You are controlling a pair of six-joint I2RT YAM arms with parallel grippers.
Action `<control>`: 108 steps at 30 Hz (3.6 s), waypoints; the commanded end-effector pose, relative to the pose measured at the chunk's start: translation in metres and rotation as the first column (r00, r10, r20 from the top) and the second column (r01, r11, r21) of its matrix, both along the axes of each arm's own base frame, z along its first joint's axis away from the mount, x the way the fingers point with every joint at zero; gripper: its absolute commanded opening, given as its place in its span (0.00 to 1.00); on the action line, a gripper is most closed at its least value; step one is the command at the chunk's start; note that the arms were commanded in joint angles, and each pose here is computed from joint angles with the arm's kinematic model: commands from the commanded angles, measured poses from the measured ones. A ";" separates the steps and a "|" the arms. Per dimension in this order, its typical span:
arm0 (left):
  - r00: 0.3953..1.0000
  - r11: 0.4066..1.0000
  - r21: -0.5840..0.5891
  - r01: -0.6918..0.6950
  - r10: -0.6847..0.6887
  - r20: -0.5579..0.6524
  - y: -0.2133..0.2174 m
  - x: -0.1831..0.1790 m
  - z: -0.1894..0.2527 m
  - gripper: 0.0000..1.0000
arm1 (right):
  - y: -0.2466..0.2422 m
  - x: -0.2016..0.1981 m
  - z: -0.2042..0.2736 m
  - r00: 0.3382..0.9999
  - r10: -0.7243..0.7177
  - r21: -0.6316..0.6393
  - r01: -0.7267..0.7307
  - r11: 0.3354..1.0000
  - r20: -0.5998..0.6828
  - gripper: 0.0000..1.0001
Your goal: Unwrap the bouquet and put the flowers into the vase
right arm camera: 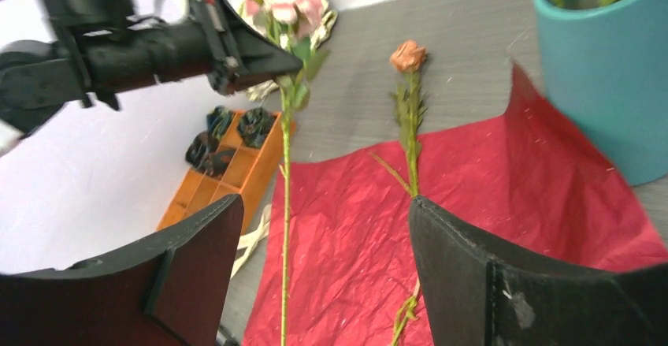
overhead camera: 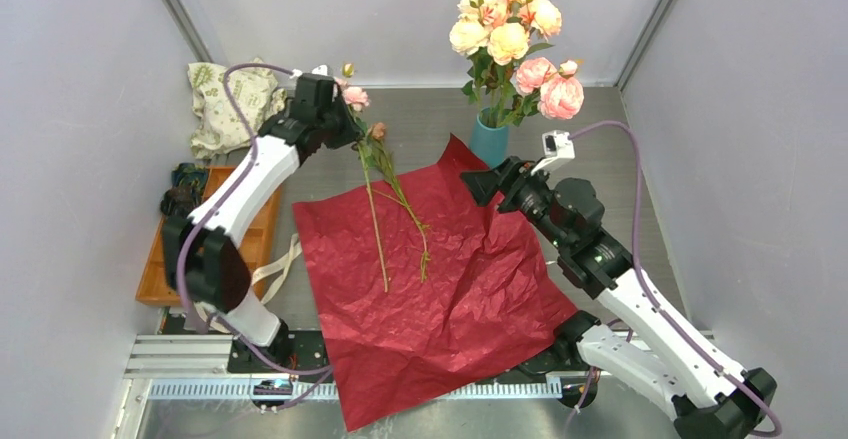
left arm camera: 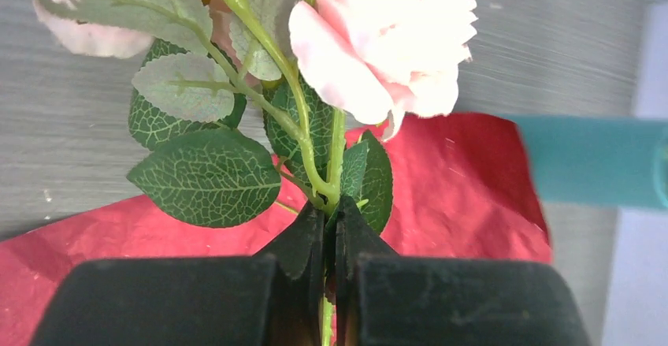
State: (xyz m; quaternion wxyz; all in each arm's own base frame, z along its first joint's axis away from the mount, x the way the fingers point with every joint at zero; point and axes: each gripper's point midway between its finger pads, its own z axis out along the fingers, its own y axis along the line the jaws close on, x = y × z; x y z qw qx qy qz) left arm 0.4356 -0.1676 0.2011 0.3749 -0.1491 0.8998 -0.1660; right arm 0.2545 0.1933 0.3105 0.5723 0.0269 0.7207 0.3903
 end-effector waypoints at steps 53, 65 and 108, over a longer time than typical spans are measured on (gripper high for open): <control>0.255 0.269 -0.098 0.958 -0.647 0.719 -0.127 -0.284 0.160 0.00 | 0.114 -0.039 0.100 0.904 0.371 0.185 -0.411 0.893 0.214 0.81; 0.248 0.259 -0.095 0.961 -0.662 0.707 -0.140 -0.290 0.153 0.00 | 0.116 -0.036 0.106 0.900 0.374 0.140 -0.410 0.901 0.223 0.31; 0.770 0.910 0.029 0.413 -0.366 0.523 -0.029 -0.207 0.126 0.63 | -0.048 -0.004 0.355 0.500 -0.265 -0.044 0.522 0.852 0.825 0.01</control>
